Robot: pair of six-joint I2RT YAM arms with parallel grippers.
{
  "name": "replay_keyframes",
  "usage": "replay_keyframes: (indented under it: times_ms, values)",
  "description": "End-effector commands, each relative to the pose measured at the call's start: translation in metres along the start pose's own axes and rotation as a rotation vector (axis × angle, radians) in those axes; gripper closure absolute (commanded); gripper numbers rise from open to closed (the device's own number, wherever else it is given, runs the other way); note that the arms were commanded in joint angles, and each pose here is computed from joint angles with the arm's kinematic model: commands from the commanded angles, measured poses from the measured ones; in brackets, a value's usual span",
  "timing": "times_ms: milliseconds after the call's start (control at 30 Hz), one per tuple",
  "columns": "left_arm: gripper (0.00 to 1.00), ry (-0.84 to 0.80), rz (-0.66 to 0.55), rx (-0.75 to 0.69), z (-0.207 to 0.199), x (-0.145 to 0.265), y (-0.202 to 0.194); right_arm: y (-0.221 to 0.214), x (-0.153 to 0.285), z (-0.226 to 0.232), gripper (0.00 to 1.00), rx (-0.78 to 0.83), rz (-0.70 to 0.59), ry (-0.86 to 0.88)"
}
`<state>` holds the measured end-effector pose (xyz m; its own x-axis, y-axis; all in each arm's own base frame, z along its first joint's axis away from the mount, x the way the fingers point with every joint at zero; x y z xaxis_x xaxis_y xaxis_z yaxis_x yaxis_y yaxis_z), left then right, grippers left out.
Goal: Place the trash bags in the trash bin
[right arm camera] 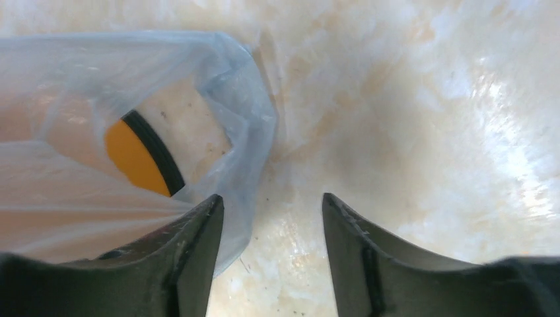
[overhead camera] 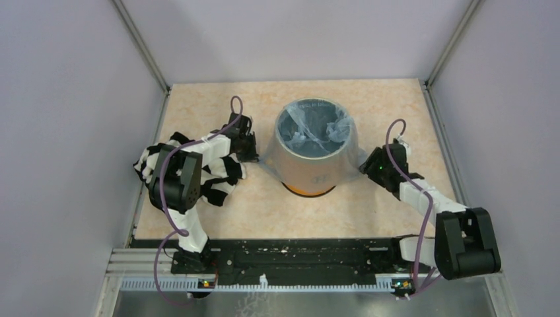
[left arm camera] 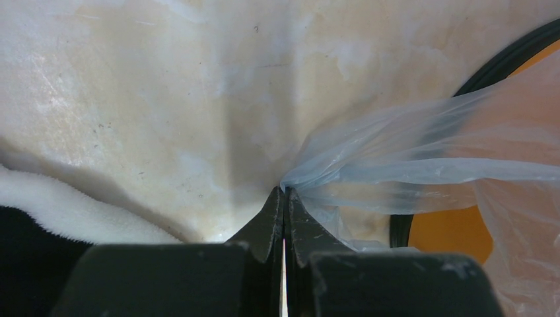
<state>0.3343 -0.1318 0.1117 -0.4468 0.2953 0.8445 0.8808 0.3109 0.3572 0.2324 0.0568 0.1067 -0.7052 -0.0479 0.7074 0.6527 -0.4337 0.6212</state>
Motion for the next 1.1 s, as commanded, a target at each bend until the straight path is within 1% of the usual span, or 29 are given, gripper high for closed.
replay_keyframes:
  times_ms: [0,67,267,467,533,633,733,867,967,1067]
  values:
    - [1.0,-0.024,-0.028,-0.011,-0.006,0.009,-0.006,0.037,0.029,0.012,0.35,0.107,-0.085,-0.008]
    - [1.0,-0.032,-0.024,-0.015,-0.009,0.009,-0.01,0.05,0.042,0.018,0.28,0.128,-0.11,0.0]
    - [1.0,-0.05,-0.014,-0.028,-0.017,0.007,-0.023,0.096,0.088,0.042,0.21,0.23,-0.194,0.034]
    - [1.0,-0.074,-0.008,-0.042,-0.028,0.008,-0.041,0.136,0.138,0.091,0.18,0.374,-0.285,0.102]
    - [1.0,-0.078,-0.003,-0.045,-0.03,0.007,-0.046,0.145,0.153,0.115,0.18,0.422,-0.323,0.145]
    - [1.0,-0.081,0.002,-0.047,-0.031,0.006,-0.053,0.148,0.166,0.152,0.19,0.509,-0.34,0.23]
    - [1.0,-0.088,0.005,-0.051,-0.032,0.007,-0.058,0.142,0.168,0.188,0.2,0.618,-0.305,0.298]
    - [1.0,-0.086,0.003,-0.052,-0.03,0.008,-0.062,0.125,0.159,0.219,0.2,0.753,-0.216,0.319]
    - [1.0,-0.076,-0.01,-0.054,-0.027,0.009,-0.063,0.109,0.146,0.231,0.2,0.84,-0.127,0.319]
    - [1.0,-0.062,-0.028,-0.058,-0.025,0.01,-0.063,0.098,0.134,0.233,0.21,0.887,-0.05,0.314]
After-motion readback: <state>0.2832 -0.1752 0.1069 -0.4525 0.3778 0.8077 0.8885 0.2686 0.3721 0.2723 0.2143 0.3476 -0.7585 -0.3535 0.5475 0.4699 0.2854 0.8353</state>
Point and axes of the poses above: each gripper's point midway between its finger pads, its own x axis back along the fingers, its own z axis along the line the jaws close on, y = z × x, the point moved 10 cm from there along x, back along the fingers, and after that the axes turned 10 degrees about x, right-handed, at the moved point
